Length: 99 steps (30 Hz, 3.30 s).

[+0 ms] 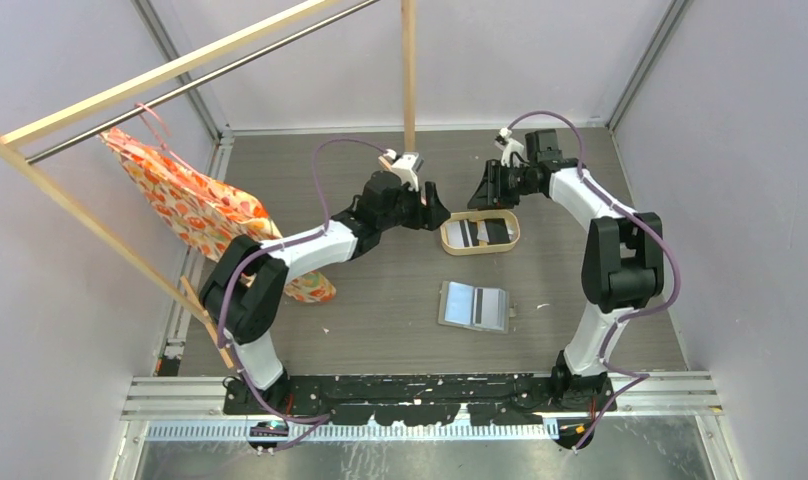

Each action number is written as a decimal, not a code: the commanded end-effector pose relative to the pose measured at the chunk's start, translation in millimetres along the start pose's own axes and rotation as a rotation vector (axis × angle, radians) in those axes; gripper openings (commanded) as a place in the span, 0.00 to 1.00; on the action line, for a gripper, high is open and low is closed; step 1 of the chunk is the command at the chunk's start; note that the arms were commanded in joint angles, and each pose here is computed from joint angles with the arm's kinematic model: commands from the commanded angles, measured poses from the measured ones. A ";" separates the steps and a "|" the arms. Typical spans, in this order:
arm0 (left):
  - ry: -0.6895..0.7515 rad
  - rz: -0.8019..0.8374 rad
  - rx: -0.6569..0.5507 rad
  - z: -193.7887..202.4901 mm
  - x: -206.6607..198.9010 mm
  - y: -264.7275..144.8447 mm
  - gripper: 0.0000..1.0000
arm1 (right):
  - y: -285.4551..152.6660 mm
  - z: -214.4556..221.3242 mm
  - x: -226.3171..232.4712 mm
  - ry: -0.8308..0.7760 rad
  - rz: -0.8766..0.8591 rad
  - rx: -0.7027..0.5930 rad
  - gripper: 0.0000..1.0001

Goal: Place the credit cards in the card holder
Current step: Pick up the credit card from the storage box.

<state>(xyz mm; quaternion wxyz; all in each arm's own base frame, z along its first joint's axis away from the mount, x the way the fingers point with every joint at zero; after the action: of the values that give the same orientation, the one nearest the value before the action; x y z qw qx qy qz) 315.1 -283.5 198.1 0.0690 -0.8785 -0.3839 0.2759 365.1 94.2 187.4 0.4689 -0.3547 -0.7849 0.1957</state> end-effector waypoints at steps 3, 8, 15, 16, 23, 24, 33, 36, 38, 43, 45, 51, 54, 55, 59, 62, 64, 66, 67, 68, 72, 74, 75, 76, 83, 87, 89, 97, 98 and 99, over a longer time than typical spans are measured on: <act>-0.029 -0.024 0.021 -5.9 -9.5 9.6 0.55 | 31.6 -12.5 -1.8 0.102 -0.015 -0.033 0.42; -0.034 -0.109 0.063 3.0 -8.7 15.5 0.54 | 39.9 -4.8 -9.1 0.108 0.051 -0.005 0.39; -0.058 -0.129 0.168 16.2 -8.7 32.7 0.55 | 44.1 2.1 -17.6 0.085 0.113 0.033 0.37; -0.058 -0.128 0.170 16.1 -9.4 34.7 0.56 | 45.2 3.0 -18.2 0.088 0.114 0.042 0.37; -0.083 -0.177 0.254 27.6 -5.6 43.0 0.57 | 48.6 8.3 -20.8 0.100 0.114 0.068 0.37; -0.086 -0.180 0.256 28.1 -5.4 43.9 0.56 | 49.8 9.5 -21.2 0.103 0.110 0.074 0.36; -0.095 -0.165 0.316 35.9 -6.2 52.2 0.48 | 56.2 16.6 -19.0 0.108 0.098 0.111 0.34; -0.094 -0.164 0.319 36.4 -6.0 52.8 0.44 | 57.3 18.9 -20.7 0.111 0.108 0.117 0.33; -0.094 -0.159 0.323 36.5 -6.3 53.7 0.41 | 57.0 19.8 -22.0 0.107 0.120 0.116 0.33; -0.095 -0.151 0.338 37.7 -6.6 55.0 0.39 | 57.1 21.4 -23.2 0.101 0.136 0.121 0.34; -0.095 -0.147 0.342 38.0 -6.9 55.6 0.39 | 57.5 22.3 -23.9 0.101 0.140 0.126 0.34; -0.098 -0.141 0.360 39.6 -7.1 57.6 0.36 | 60.0 26.1 -24.0 0.111 0.127 0.148 0.34; -0.099 -0.135 0.365 39.9 -7.2 58.4 0.34 | 61.7 27.8 -21.3 0.119 0.107 0.157 0.34; -0.099 -0.133 0.367 40.1 -7.4 58.8 0.33 | 62.1 28.0 -20.2 0.123 0.099 0.159 0.34; -0.102 -0.127 0.375 41.1 -7.7 59.6 0.30 | 65.0 29.9 -18.5 0.138 0.081 0.170 0.34; -0.102 -0.120 0.379 41.2 -8.4 59.9 0.29 | 66.2 30.0 -16.9 0.154 0.054 0.170 0.34; -0.102 -0.120 0.381 41.3 -8.0 59.8 0.28 | 66.3 30.1 -15.5 0.164 0.037 0.167 0.34; -0.101 -0.116 0.380 41.0 -8.2 60.0 0.27 | 65.9 29.2 -12.5 0.175 0.008 0.160 0.33; -0.101 -0.115 0.381 40.9 -8.4 59.7 0.27 | 65.8 28.7 -10.4 0.181 -0.007 0.156 0.33; -0.101 -0.113 0.380 40.9 -8.5 60.0 0.27 | 65.4 28.1 -8.4 0.187 -0.021 0.150 0.33; -0.101 -0.110 0.380 40.6 -8.8 59.8 0.25 | 61.0 24.7 -1.5 0.187 -0.052 0.125 0.33; -0.102 -0.111 0.380 40.9 -8.7 60.0 0.25 | 58.8 23.3 1.3 0.185 -0.065 0.115 0.33; -0.101 -0.109 0.380 40.6 -9.2 59.7 0.25 | 57.8 22.9 2.4 0.185 -0.069 0.111 0.33; -0.102 -0.110 0.380 40.7 -8.9 59.9 0.25 | 57.0 22.2 3.5 0.185 -0.072 0.109 0.33; -0.101 -0.111 0.378 40.5 -8.8 59.3 0.24 | 49.4 18.9 9.8 0.160 -0.081 0.085 0.32; -0.101 -0.111 0.377 40.5 -8.8 59.0 0.24 | 46.1 17.6 12.8 0.153 -0.088 0.078 0.32; -0.102 -0.110 0.375 40.4 -9.0 59.1 0.24 | 45.5 17.5 13.6 0.152 -0.090 0.076 0.32; -0.101 -0.108 0.370 39.5 -9.4 58.6 0.24 | 48.5 19.0 14.9 0.168 -0.121 0.089 0.29; -0.102 -0.109 0.372 40.0 -9.2 58.6 0.24 | 49.4 20.1 14.2 0.171 -0.119 0.092 0.29; -0.101 -0.108 0.371 39.8 -9.3 58.4 0.24 | 50.0 20.3 13.7 0.173 -0.117 0.093 0.28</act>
<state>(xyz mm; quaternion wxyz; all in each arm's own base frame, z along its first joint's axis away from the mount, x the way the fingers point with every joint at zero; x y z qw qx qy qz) 322.3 -321.6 133.4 0.2575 -0.7892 -0.4004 0.3880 366.2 131.3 143.2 0.5625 -0.3206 -0.7393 0.1851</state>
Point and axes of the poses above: each gripper's point midway between its finger pads, its own y axis out along the fingers, its own x axis along the line the jaws close on, z = x × y, the point moved 10 cm from there along -y, back along the fingers, and after that the axes turned 2 degrees about y, right-handed, at the moved point
